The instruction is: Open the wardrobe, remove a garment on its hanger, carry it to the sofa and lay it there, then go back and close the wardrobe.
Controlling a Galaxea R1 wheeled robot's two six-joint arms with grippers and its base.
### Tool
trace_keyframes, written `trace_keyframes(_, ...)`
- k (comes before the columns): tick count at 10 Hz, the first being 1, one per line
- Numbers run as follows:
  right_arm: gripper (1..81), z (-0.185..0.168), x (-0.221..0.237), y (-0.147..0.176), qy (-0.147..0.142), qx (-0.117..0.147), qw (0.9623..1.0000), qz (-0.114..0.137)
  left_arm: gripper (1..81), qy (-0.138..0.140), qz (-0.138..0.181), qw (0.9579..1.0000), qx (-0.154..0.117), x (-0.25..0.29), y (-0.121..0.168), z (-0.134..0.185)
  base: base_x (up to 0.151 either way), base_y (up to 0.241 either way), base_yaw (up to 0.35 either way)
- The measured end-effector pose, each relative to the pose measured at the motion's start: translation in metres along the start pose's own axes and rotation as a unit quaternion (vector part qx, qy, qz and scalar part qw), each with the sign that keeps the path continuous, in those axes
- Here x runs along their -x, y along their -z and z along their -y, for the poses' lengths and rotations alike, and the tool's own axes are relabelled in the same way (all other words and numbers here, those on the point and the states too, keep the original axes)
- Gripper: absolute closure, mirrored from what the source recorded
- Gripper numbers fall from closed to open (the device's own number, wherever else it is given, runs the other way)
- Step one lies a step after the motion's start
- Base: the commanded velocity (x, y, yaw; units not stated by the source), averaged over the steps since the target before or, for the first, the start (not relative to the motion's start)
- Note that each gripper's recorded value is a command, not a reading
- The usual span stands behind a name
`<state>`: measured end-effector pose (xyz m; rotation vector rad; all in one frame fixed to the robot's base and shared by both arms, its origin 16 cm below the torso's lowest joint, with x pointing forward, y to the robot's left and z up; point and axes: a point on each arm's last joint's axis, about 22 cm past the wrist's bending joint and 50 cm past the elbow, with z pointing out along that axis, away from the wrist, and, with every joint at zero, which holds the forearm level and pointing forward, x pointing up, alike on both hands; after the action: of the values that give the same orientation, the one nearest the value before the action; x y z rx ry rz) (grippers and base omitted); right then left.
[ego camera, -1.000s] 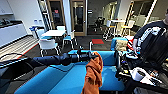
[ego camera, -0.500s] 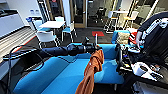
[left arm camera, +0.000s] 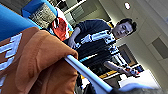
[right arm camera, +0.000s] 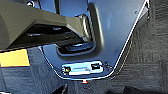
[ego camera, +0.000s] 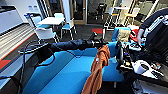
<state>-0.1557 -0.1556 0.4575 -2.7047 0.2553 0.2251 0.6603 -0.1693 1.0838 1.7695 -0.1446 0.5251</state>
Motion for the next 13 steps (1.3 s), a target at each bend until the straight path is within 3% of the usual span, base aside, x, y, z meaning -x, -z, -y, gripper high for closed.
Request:
trace_keyframes(2, 1.0, 0.0, 0.0, 0.0, 0.0, 0.0, 1.0, -0.001, 81.1, 0.019, -0.028, 0.9992, -0.024, -0.028, 0.005, 0.024, 0.0, 0.0, 0.0)
trace_keyframes(4, 1.0, 0.0, 0.0, 0.0, 0.0, 0.0, 1.0, 0.0, 81.1, 0.027, -0.059, 0.9959, -0.064, -0.064, 0.038, 0.058, 0.0, 0.0, 0.0)
trace_keyframes(7, 1.0, 0.0, -0.001, 0.0, 0.0, 0.0, 1.0, 0.0, 81.1, 0.03, -0.117, 0.9865, -0.11, -0.123, 0.102, 0.102, 0.0, 0.0, 0.0)
trace_keyframes(9, 1.0, 0.003, -0.001, -0.001, 0.0, -0.002, 1.0, -0.001, 81.1, 0.033, -0.13, 0.9797, -0.149, -0.135, 0.128, 0.132, 0.0, 0.0, 0.0)
trace_keyframes(11, 1.0, 0.002, -0.001, -0.001, 0.0, -0.001, 1.0, -0.001, 81.1, 0.044, -0.134, 0.9771, -0.159, -0.132, 0.132, 0.152, 0.0, 0.0, 0.0)
trace_keyframes(13, 1.0, 0.002, 0.0, -0.001, 0.0, -0.002, 1.0, 0.0, 81.1, 0.066, -0.138, 0.9711, -0.183, -0.115, 0.14, 0.197, 0.0, 0.0, 0.0)
